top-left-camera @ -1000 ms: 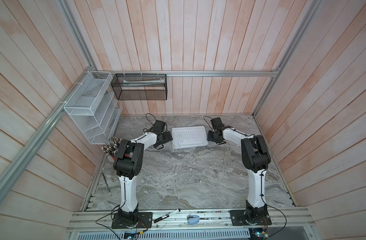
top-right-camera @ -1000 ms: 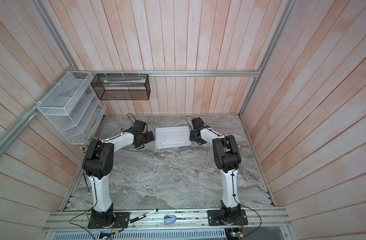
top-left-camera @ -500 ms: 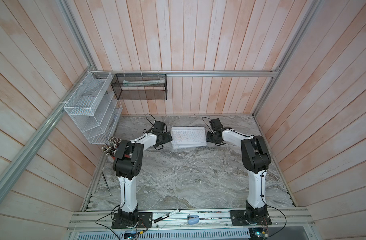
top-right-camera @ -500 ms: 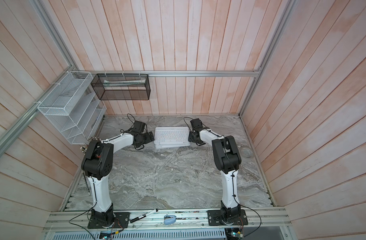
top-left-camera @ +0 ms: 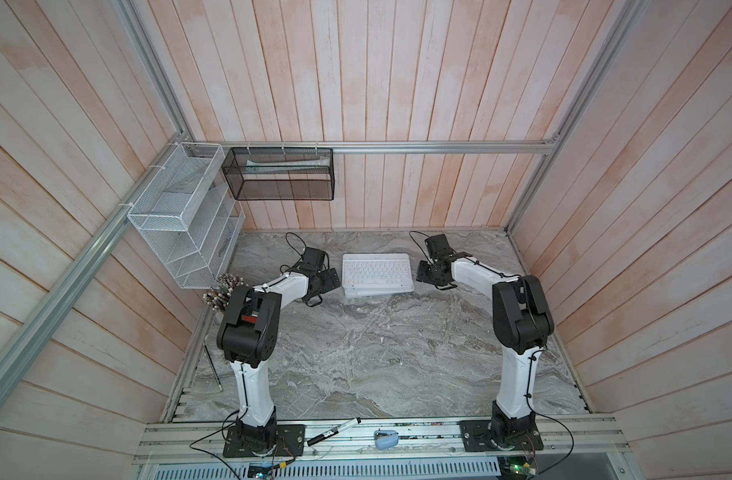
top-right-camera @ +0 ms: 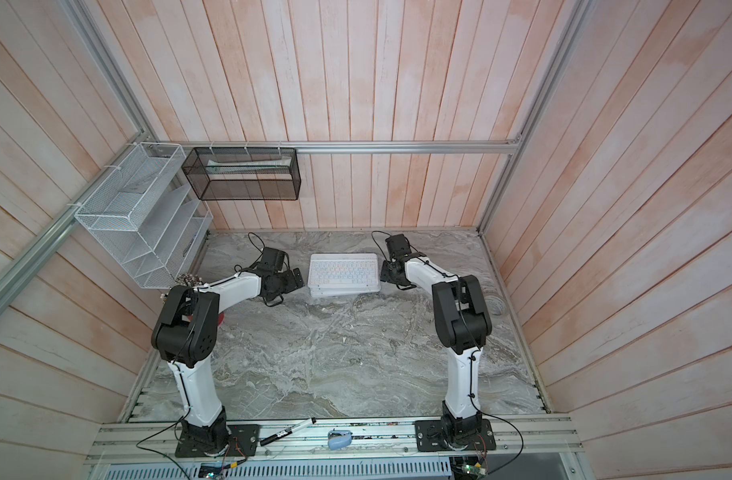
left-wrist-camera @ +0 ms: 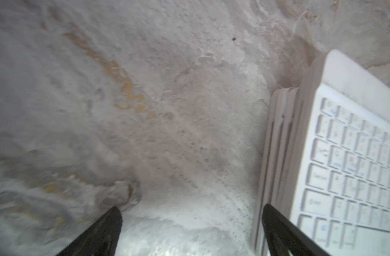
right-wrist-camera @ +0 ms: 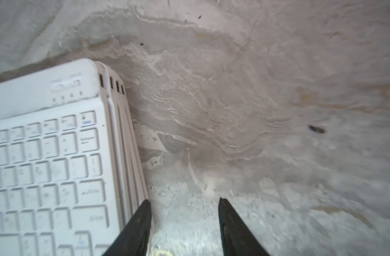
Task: Stack the numeric keypads
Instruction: Place the numeric keypad at the numeric keypad, then reset both arms
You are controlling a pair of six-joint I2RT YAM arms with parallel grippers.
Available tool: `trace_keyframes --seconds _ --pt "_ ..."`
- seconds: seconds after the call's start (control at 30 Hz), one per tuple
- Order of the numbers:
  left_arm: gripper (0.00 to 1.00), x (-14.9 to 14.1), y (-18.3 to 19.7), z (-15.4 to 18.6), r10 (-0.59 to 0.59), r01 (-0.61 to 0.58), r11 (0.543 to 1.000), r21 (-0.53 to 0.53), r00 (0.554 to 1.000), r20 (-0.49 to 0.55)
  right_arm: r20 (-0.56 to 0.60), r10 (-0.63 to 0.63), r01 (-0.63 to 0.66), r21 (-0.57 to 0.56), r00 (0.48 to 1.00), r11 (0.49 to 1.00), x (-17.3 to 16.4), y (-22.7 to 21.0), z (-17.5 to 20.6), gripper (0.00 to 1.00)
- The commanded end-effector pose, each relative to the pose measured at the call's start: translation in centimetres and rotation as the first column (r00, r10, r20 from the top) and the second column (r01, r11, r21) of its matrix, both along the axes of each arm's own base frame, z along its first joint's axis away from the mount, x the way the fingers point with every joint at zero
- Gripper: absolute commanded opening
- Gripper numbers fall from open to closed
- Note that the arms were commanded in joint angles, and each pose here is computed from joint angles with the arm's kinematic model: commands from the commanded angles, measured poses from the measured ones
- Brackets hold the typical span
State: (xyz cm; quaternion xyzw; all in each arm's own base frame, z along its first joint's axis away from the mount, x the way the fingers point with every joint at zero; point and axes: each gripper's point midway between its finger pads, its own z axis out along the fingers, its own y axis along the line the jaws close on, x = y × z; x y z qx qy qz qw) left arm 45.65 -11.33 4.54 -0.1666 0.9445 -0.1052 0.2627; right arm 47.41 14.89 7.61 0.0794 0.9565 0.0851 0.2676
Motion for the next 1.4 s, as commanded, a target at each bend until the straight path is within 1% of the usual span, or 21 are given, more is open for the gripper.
trace_keyframes --seconds 0.0,0.1,0.17,0.23,0.3,0.37,0.43,0.5,0.57,0.63,0.7,0.8,0.9,0.97,1.03,1.1,1.13,1.17,1.23,1.3,1.37 --pt "1.00 -0.2 2.6 4.7 0.063 -0.073 0.995 0.064 0.988 0.144 0.117 0.015 -0.017 0.018 0.993 1.000 -1.3 -0.6 5.4 0.54" --pt "1.00 -1.1 3.4 8.3 0.081 -0.098 0.994 0.041 0.950 0.301 0.226 0.063 -0.084 0.085 0.972 0.993 -3.6 0.7 8.7 0.62" --pt "1.00 -2.0 3.1 9.9 0.060 -0.066 0.998 0.002 0.917 0.394 0.301 0.141 -0.170 0.072 0.943 0.983 -5.6 2.5 10.6 0.78" --pt "1.00 -3.3 1.3 11.3 -0.026 0.030 1.000 0.000 0.851 0.525 0.387 0.231 -0.240 -0.025 0.893 0.970 -8.0 4.9 12.3 0.97" --pt "1.00 -5.1 -0.2 12.8 -0.101 0.087 0.995 0.054 0.760 0.642 0.443 0.281 -0.260 -0.109 0.851 0.959 -10.0 6.4 13.1 0.98" --pt "1.00 -6.6 -1.3 14.1 -0.154 0.110 0.988 0.107 0.686 0.711 0.453 0.295 -0.275 -0.111 0.842 0.955 -11.3 7.2 13.6 0.98" --pt "1.00 -7.1 -1.0 14.7 -0.156 0.088 0.987 0.132 0.681 0.715 0.450 0.283 -0.274 -0.087 0.847 0.958 -12.0 7.1 13.9 0.98" --pt "1.00 -7.4 1.1 14.9 -0.087 -0.020 0.990 0.139 0.693 0.716 0.466 0.265 -0.256 -0.084 0.844 0.963 -12.2 6.6 14.6 0.98" --pt "1.00 -8.4 3.6 15.9 -0.003 -0.143 0.982 0.126 0.652 0.759 0.508 0.252 -0.241 -0.088 0.824 0.967 -12.6 6.0 15.5 0.98" --pt "1.00 -9.8 6.0 16.8 0.031 -0.230 0.963 0.138 0.608 0.794 0.582 0.227 -0.220 -0.084 0.781 0.972 -13.4 5.3 16.4 0.98" --pt "1.00 -11.0 8.6 16.7 0.058 -0.339 0.922 0.190 0.603 0.796 0.663 0.186 -0.195 -0.062 0.725 0.979 -14.4 4.5 16.7 0.98" --pt "1.00 -11.9 12.7 14.8 0.132 -0.455 0.861 0.227 0.633 0.763 0.774 0.148 -0.192 -0.034 0.615 0.981 -15.9 3.4 17.5 0.98" --pt "1.00 -11.6 15.7 13.4 0.194 -0.499 0.839 0.216 0.646 0.739 0.824 0.119 -0.162 -0.034 0.553 0.986 -16.5 2.3 17.6 0.98" --pt "1.00 -11.4 16.6 13.5 0.168 -0.516 0.822 0.242 0.625 0.762 0.801 0.143 -0.146 -0.070 0.582 0.987 -16.1 2.2 17.0 0.98" --pt "1.00 -10.8 17.7 12.4 0.153 -0.517 0.814 0.266 0.632 0.759 0.748 0.174 -0.132 -0.116 0.641 0.984 -15.5 2.3 16.2 0.98" --pt "1.00 -10.2 18.9 9.9 0.182 -0.513 0.819 0.257 0.657 0.732 0.719 0.235 -0.149 -0.183 0.654 0.972 -15.3 2.5 15.3 0.98" --pt "1.00 -9.8 19.7 10.3 0.189 -0.542 0.800 0.255 0.633 0.751 0.721 0.245 -0.147 -0.196 0.648 0.969 -15.3 2.4 15.0 0.98" --pt "1.00 -9.5 19.5 9.6 0.193 -0.520 0.816 0.251 0.655 0.731 0.729 0.235 -0.135 -0.195 0.643 0.972 -15.2 2.1 14.8 0.98" --pt "1.00 -8.9 18.2 9.8 0.091 -0.445 0.856 0.264 0.631 0.770 0.739 0.214 -0.130 -0.170 0.639 0.977 -15.1 1.6 14.2 0.98" --pt "1.00 -8.2 15.8 9.5 -0.022 -0.319 0.896 0.310 0.664 0.748 0.729 0.165 -0.111 -0.122 0.665 0.986 -14.7 0.8 13.1 0.98" --pt "1.00 -7.6 15.3 9.6 -0.055 -0.295 0.900 0.320 0.652 0.756 0.715 0.096 -0.069 -0.067 0.692 0.995 -14.2 -0.3 12.1 0.98"
